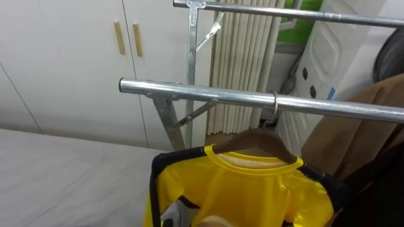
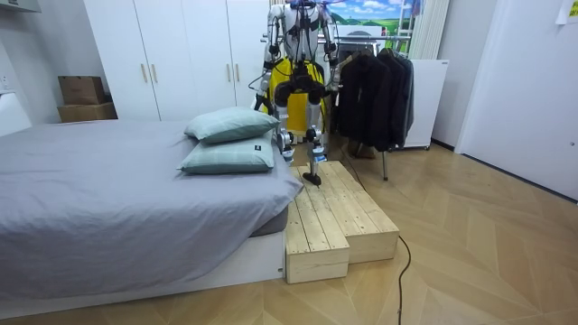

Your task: Hang clothes

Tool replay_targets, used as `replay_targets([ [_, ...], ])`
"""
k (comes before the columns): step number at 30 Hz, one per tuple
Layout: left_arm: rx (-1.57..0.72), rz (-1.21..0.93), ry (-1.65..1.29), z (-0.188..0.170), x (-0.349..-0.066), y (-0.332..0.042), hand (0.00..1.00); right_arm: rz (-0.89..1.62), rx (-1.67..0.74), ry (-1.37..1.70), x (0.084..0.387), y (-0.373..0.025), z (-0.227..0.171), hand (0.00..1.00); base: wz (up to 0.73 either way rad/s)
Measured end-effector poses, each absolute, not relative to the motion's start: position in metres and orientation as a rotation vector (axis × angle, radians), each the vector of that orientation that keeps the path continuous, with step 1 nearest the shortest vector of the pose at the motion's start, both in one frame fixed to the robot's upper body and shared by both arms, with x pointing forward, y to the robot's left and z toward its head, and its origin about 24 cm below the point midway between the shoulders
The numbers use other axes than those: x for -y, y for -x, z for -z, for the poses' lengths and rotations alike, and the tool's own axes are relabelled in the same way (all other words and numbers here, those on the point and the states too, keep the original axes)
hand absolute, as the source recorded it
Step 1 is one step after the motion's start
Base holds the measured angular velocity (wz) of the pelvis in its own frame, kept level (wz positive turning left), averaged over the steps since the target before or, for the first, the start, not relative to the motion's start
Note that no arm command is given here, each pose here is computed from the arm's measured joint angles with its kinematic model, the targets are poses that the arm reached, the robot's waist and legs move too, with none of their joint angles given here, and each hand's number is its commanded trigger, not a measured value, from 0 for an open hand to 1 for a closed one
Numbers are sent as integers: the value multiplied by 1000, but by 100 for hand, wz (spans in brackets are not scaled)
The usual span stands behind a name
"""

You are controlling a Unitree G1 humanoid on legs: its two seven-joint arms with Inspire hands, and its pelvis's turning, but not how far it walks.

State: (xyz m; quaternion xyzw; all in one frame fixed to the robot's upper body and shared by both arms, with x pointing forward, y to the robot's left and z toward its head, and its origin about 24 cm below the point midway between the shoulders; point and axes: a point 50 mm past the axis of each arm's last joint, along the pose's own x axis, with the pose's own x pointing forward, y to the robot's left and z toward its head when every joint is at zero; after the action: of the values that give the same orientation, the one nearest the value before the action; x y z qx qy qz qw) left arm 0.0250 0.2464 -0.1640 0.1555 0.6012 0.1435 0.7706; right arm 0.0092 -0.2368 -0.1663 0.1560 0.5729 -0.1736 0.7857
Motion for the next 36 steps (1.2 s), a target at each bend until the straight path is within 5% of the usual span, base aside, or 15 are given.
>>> replay_targets([
  [8, -1336, -385, -194, 167, -239, -14, 0, 538, -1276, -489, 236, 18, 168, 0, 0],
  [36, -1319, -397, -219, 168, -236, -18, 0, 477, -1328, -345, 233, 3, 170, 0, 1],
])
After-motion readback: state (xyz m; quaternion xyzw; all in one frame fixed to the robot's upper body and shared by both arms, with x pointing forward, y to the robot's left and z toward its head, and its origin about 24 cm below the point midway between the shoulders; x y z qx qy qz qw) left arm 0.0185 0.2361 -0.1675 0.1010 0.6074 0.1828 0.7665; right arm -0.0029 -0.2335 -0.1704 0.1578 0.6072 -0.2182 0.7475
